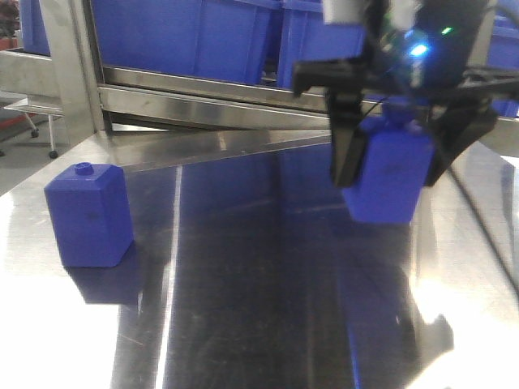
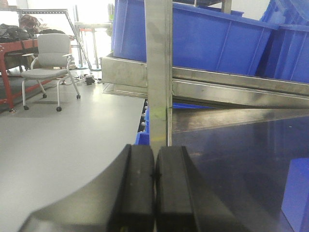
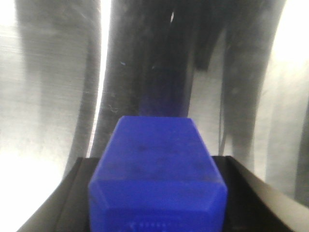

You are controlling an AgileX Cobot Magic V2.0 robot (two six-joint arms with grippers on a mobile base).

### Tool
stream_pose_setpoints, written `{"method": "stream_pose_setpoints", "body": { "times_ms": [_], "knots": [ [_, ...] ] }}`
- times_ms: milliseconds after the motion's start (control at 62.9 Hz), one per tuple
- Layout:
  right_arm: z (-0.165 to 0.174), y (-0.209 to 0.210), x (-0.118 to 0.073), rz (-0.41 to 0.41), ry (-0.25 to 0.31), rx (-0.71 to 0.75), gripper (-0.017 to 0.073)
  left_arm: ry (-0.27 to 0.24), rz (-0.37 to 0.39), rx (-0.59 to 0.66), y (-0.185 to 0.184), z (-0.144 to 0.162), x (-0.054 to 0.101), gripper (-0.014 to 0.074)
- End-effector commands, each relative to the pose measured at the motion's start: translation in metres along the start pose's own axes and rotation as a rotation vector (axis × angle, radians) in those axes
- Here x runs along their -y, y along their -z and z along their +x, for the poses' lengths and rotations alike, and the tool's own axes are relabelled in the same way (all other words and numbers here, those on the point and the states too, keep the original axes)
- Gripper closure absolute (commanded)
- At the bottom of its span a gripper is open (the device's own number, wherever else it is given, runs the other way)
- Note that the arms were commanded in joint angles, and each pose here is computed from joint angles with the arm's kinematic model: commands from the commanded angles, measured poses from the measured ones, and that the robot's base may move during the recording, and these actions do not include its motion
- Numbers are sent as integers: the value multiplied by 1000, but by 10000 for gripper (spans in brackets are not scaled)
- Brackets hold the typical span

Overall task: Pick and sort blue part to right shelf
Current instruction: 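Lift the blue part with the right gripper and raise it away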

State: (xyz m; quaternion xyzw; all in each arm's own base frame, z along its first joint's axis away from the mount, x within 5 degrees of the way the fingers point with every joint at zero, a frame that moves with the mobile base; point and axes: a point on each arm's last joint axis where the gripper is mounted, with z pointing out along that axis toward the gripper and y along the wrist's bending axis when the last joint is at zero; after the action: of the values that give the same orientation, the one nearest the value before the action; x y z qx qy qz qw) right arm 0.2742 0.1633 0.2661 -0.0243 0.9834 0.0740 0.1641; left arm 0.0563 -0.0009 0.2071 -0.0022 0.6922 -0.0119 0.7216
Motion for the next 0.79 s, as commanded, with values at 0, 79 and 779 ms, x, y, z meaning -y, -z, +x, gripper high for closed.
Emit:
{"method": "stream_pose_setpoints", "body": {
  "times_ms": [0,79,779],
  "knots": [
    [-1,34,14,-46,87,155,145,15,-1,76,1,0,0,461],
    [9,42,31,-45,147,217,145,15,-1,76,1,0,0,461],
    [120,102,146,121,28,1102,145,15,-1,76,1,0,0,461]
  ]
}}
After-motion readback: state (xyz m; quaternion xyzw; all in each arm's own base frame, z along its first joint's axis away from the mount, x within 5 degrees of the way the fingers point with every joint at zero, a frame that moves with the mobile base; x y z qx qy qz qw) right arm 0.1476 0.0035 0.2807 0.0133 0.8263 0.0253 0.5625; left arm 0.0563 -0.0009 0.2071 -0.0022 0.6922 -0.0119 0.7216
